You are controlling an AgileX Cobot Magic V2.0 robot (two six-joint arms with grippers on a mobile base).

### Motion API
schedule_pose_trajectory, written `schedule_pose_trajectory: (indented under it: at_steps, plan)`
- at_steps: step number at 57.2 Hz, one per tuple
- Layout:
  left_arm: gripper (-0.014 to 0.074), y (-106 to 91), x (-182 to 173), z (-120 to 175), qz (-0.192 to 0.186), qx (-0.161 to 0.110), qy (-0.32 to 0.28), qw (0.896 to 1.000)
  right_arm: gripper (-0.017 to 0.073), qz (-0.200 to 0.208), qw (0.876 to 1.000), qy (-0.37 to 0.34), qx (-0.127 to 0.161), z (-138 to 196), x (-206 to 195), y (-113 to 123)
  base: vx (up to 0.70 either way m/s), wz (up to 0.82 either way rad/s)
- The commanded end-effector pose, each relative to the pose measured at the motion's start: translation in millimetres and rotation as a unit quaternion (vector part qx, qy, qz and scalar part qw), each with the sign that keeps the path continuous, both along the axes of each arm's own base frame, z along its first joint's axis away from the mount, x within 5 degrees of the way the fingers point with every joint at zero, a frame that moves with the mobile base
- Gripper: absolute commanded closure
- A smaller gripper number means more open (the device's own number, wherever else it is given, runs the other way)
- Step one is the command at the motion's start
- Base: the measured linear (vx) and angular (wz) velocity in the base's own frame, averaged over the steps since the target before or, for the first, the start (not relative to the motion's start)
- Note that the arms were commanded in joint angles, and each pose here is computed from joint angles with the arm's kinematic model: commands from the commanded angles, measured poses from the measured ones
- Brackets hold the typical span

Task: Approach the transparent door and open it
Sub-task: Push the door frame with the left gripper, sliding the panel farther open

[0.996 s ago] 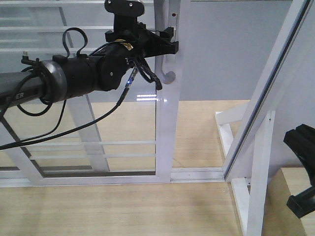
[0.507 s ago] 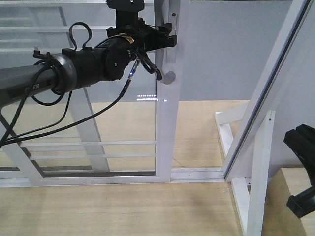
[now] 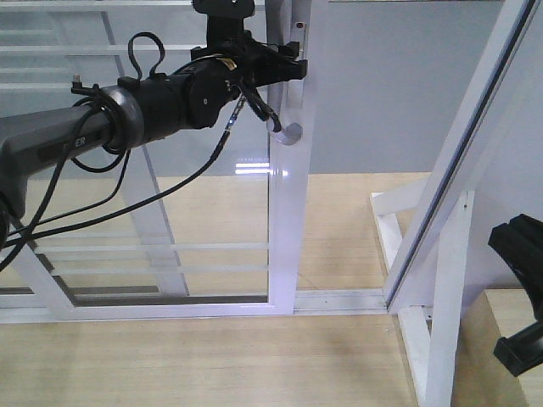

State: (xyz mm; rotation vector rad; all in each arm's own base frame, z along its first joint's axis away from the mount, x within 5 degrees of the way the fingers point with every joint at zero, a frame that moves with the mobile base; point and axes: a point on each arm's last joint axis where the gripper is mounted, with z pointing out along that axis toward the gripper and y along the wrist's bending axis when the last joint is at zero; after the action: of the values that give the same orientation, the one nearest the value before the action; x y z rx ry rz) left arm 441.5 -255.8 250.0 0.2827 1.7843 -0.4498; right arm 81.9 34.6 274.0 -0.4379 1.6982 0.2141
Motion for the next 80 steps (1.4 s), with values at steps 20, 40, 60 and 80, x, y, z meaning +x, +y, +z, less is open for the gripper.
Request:
schedule_pose_trajectory:
  at_steps: [20,40,60,80]
  plan:
    - [0.0603,8.7,-4.7,55.0,0.012,-0.038,-0.072,0.997,0.0563,-0.011,0.999,-0.046,0.011,15.4,1.6,-1.6,0.0,0.0]
    - [0.0596,25.6,-11.8,90.2,0.022,-0.042,-0.107,0.993,0.0563,-0.008,0.999,-0.045,-0.01,13.7,1.5,-1.7,0.0,0.0]
    - [0.0596,65.1,-11.1,122.0,0.05,-0.006,-0.145,0.988,0.0563,-0.007,0.999,-0.042,-0.011,13.2,1.4,-1.6,0.0,0.0]
    - [0.0596,103.5,-9.7,142.6,0.084,-0.005,-0.153,0.985,0.0563,-0.007,0.999,-0.042,-0.011,13.2,1.4,-1.6,0.0,0.0]
